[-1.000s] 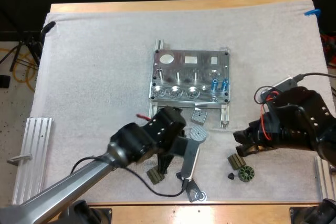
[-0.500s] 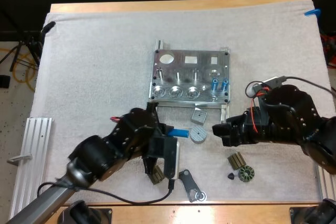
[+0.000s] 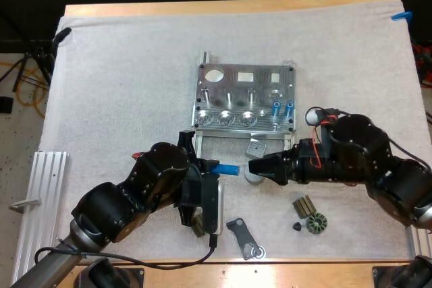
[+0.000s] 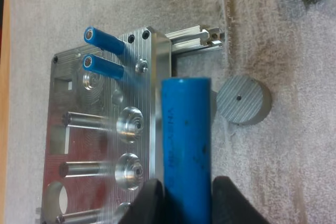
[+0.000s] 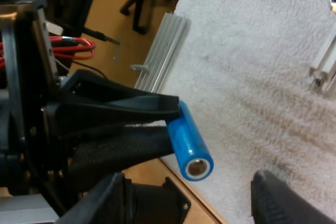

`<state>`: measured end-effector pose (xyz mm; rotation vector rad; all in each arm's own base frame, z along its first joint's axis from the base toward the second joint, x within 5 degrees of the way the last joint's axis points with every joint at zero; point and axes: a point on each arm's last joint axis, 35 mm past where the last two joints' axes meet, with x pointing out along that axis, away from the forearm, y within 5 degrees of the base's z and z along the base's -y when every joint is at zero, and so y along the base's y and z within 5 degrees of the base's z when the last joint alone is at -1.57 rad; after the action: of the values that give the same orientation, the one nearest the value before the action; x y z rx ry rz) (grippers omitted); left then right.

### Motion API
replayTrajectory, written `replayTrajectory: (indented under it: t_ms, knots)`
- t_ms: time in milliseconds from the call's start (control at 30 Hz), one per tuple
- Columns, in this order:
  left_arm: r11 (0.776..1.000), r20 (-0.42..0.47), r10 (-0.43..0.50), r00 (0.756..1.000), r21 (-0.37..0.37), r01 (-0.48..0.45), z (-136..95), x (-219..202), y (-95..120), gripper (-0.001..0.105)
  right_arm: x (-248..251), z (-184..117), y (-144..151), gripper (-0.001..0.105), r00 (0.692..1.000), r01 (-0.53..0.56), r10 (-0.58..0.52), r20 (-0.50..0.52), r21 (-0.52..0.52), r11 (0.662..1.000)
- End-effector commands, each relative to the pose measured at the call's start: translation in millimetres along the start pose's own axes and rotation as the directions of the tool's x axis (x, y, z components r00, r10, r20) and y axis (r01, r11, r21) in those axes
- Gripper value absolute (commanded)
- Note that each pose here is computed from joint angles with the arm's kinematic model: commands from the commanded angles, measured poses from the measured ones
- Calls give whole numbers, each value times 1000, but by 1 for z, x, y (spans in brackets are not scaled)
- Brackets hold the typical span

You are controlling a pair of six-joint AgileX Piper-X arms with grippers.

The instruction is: Load cells from right to left

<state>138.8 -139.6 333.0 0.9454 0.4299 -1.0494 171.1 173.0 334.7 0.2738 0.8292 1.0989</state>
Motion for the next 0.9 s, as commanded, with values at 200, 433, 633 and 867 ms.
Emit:
replayTrajectory:
  t_ms: [200, 433, 633, 867]
  knots:
    - [1000, 38, 2, 999, -10, -2, 2, -2, 1, 8, 15, 1, -6, 54, 999, -27, 28, -23, 21, 999]
    - [1000, 50, 7, 999, -9, -7, 4, -2, 2, 8, 39, -1, -2, 54, 996, -75, 77, -51, 32, 997]
    - [1000, 51, 8, 999, -9, -7, 4, -2, 2, 8, 57, -6, -2, 54, 992, -82, 85, -89, 36, 996]
    - [1000, 51, 8, 999, -9, -7, 4, -2, 2, 8, 58, -4, -3, 54, 997, -49, 51, -57, 24, 998]
